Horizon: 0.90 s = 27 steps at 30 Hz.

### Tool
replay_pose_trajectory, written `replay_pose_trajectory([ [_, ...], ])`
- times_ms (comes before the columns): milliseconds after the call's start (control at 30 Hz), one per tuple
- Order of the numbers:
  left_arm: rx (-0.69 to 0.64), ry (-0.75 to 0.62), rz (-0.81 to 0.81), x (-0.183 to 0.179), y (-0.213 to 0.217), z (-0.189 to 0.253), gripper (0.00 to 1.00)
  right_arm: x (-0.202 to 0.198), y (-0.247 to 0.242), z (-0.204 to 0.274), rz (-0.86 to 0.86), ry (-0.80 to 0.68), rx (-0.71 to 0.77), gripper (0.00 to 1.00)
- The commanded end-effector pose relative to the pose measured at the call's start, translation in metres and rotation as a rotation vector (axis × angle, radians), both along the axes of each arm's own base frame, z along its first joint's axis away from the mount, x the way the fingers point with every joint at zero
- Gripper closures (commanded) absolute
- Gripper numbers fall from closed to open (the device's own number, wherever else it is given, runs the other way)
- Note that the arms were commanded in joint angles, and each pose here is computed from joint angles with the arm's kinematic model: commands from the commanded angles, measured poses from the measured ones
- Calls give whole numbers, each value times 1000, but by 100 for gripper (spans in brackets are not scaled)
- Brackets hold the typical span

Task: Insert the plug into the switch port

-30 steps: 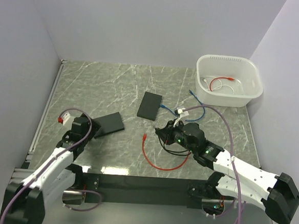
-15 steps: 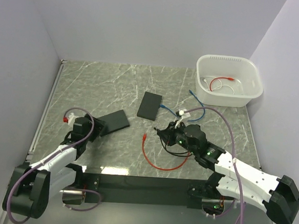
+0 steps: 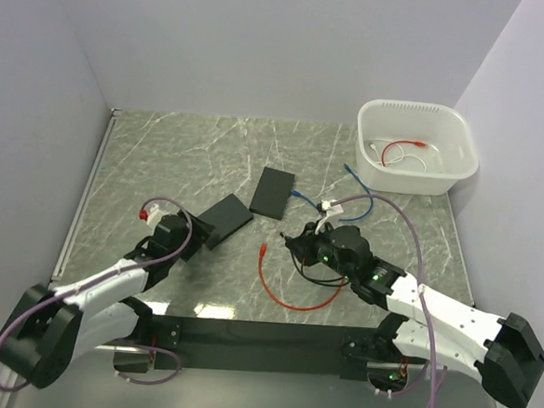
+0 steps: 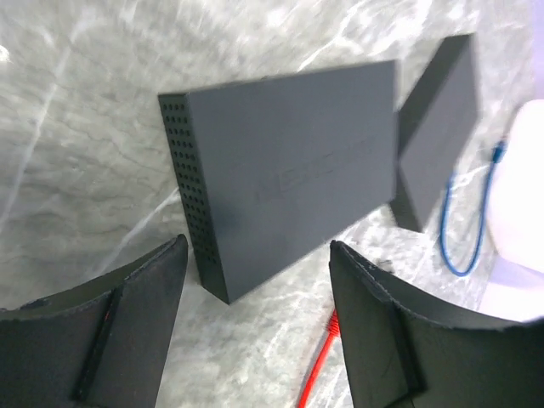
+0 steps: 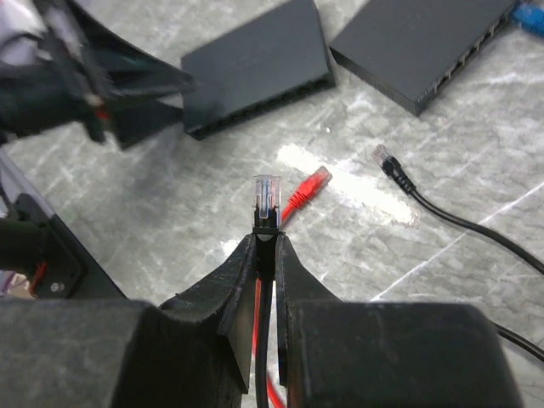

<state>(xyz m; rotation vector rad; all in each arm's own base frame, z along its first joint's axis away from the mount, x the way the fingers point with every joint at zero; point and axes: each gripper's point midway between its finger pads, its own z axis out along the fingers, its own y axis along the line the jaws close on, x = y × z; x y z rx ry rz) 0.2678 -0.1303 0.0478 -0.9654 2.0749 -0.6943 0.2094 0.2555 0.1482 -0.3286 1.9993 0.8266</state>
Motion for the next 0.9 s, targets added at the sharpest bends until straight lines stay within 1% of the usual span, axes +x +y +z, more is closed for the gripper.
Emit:
replay_pose_trajectory([
  [0, 44, -93, 32, 7, 11, 33, 27, 5, 7, 5, 0, -7, -9, 100],
  [33, 47, -147, 37, 8, 14, 49, 26, 6, 9, 0, -1, 10, -12, 100],
  [100, 96, -208, 17, 7, 20, 64, 25, 5, 13, -3, 13, 27, -3, 100],
  [133, 112, -241, 19, 8, 23, 72, 22, 4, 17, -7, 21, 39, -4, 100],
  [167, 157, -301, 27, 10, 30, 85, 21, 4, 19, -10, 23, 48, -6, 100],
  [233, 193, -363, 49, 15, 38, 104, 16, 5, 25, -16, 29, 68, -25, 100],
  [267, 242, -382, 47, 20, 44, 107, 14, 6, 27, -18, 33, 73, -35, 100],
  [300, 243, -444, 43, 27, 43, 120, 13, 6, 29, -19, 37, 77, -43, 100],
  [333, 250, -466, 31, 31, 43, 123, 11, 8, 33, -21, 41, 89, -56, 100],
  [367, 259, -466, -19, 39, 42, 117, 10, 8, 37, -22, 51, 88, -64, 100],
  [400, 252, -480, -53, 44, 39, 115, 10, 8, 39, -23, 57, 91, -71, 100],
  [433, 244, -487, -73, 57, 36, 111, 9, 10, 43, -24, 62, 94, -84, 100],
  [467, 252, -485, -70, 67, 46, 108, 10, 10, 45, -25, 65, 88, -97, 100],
  [500, 219, -504, -150, 74, 34, 112, 10, 13, 48, -21, 65, 81, -98, 100],
  [533, 213, -472, -169, 87, 33, 97, 12, 14, 49, -26, 68, 83, -118, 100],
  [567, 198, -481, -181, 94, 35, 96, 13, 16, 50, -26, 65, 79, -126, 100],
  [600, 163, -514, -245, 97, 24, 98, 13, 20, 53, -26, 63, 78, -135, 100],
  [633, 136, -493, -277, 101, 20, 83, 14, 21, 55, -26, 67, 74, -145, 100],
  [667, 116, -579, -283, 110, 18, 99, 15, 24, 56, -27, 66, 73, -155, 100],
  [700, 104, -608, -311, 114, 14, 101, 15, 25, 58, -29, 67, 74, -161, 100],
  [733, 72, -585, -371, 114, 4, 86, 17, 29, 61, -31, 70, 77, -174, 100],
  [800, 53, -651, -414, 127, -1, 97, 19, 33, 64, -34, 62, 79, -193, 100],
  [833, 25, -630, -466, 128, -9, 82, 21, 36, 66, -38, 61, 90, -210, 100],
  [867, -1, -634, -487, 131, -11, 81, 23, 38, 67, -41, 58, 96, -223, 100],
])
